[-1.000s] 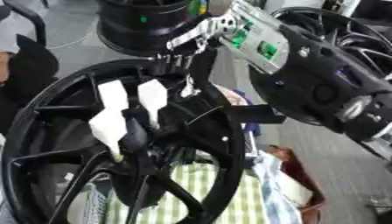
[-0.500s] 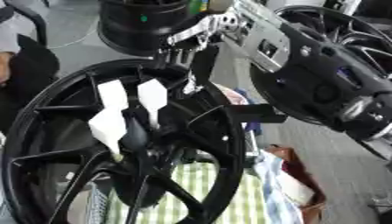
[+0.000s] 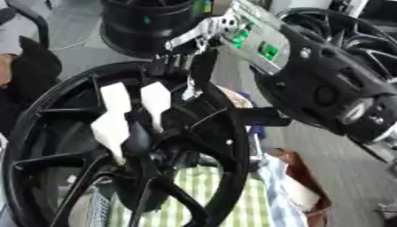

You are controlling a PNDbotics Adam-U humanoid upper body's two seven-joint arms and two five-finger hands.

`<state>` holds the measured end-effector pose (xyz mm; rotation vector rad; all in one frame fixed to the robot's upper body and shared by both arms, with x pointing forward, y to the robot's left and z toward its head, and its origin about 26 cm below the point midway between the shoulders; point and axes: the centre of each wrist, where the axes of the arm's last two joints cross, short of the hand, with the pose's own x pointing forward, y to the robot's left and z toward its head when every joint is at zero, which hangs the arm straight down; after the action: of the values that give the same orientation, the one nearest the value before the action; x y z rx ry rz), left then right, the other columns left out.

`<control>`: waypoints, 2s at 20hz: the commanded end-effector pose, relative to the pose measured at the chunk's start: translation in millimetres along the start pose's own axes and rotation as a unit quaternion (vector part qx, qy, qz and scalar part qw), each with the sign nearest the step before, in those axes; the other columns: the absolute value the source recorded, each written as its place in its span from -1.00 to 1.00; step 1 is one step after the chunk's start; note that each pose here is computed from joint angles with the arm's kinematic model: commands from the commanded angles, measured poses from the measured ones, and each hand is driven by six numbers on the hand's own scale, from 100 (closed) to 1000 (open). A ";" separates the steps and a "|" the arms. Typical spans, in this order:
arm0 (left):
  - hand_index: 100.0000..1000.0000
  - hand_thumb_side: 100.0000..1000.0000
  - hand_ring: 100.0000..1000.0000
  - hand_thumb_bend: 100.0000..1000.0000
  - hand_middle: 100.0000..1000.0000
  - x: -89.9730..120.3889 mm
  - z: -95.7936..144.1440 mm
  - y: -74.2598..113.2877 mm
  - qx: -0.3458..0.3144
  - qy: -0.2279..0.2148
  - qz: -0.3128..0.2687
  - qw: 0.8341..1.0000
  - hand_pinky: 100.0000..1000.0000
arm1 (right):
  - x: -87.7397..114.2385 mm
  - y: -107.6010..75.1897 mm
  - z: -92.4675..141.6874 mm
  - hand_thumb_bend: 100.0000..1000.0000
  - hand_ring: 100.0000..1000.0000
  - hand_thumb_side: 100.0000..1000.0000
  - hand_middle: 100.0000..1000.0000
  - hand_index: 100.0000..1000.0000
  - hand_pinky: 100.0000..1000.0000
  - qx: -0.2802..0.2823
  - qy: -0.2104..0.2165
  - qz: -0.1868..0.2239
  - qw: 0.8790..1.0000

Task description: Pull the pin out of the wheel hub.

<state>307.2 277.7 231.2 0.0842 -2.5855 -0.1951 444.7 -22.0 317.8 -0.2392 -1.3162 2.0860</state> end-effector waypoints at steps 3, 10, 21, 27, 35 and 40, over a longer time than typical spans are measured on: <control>0.68 -0.02 0.89 -0.71 0.62 5.6 -6.2 -2.0 -0.008 -0.016 0.004 1.000 0.65 | 9.1 -10.9 4.4 -0.30 0.75 -0.92 0.68 0.77 0.69 -0.009 -0.005 0.005 1.000; 0.68 -0.02 0.89 -0.71 0.62 6.0 -7.7 -3.6 -0.009 -0.019 0.009 1.000 0.65 | 2.8 -3.4 -6.0 -0.34 0.74 -0.92 0.66 0.76 0.68 -0.001 -0.003 -0.016 1.000; 0.68 -0.02 0.89 -0.71 0.61 6.6 -9.5 -4.8 -0.010 -0.022 0.013 1.000 0.65 | -5.9 5.8 -18.8 -0.46 0.70 -0.99 0.47 0.66 0.64 -0.001 -0.006 -0.034 0.999; 0.68 -0.02 0.90 -0.72 0.61 6.7 -9.9 -5.3 -0.011 -0.021 0.014 1.000 0.65 | -4.0 8.0 -23.6 -0.73 0.62 -1.00 0.23 0.44 0.60 -0.024 -0.009 -0.052 0.998; 0.68 -0.01 0.90 -0.72 0.62 6.8 -10.1 -5.4 -0.012 -0.019 0.014 1.000 0.65 | -1.7 8.5 -24.7 -0.99 0.46 -1.00 -0.22 -0.02 0.51 -0.075 -0.006 -0.088 0.993; 0.68 0.00 0.91 -0.73 0.62 6.7 -9.8 -5.1 -0.013 -0.017 0.013 1.000 0.65 | 0.6 5.7 -20.8 -1.00 0.35 -1.00 -0.49 -0.29 0.46 -0.126 0.002 -0.109 0.986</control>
<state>308.8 271.9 233.9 0.0401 -2.5902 -0.2041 454.0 -4.8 280.5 -0.1707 -1.4534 1.7752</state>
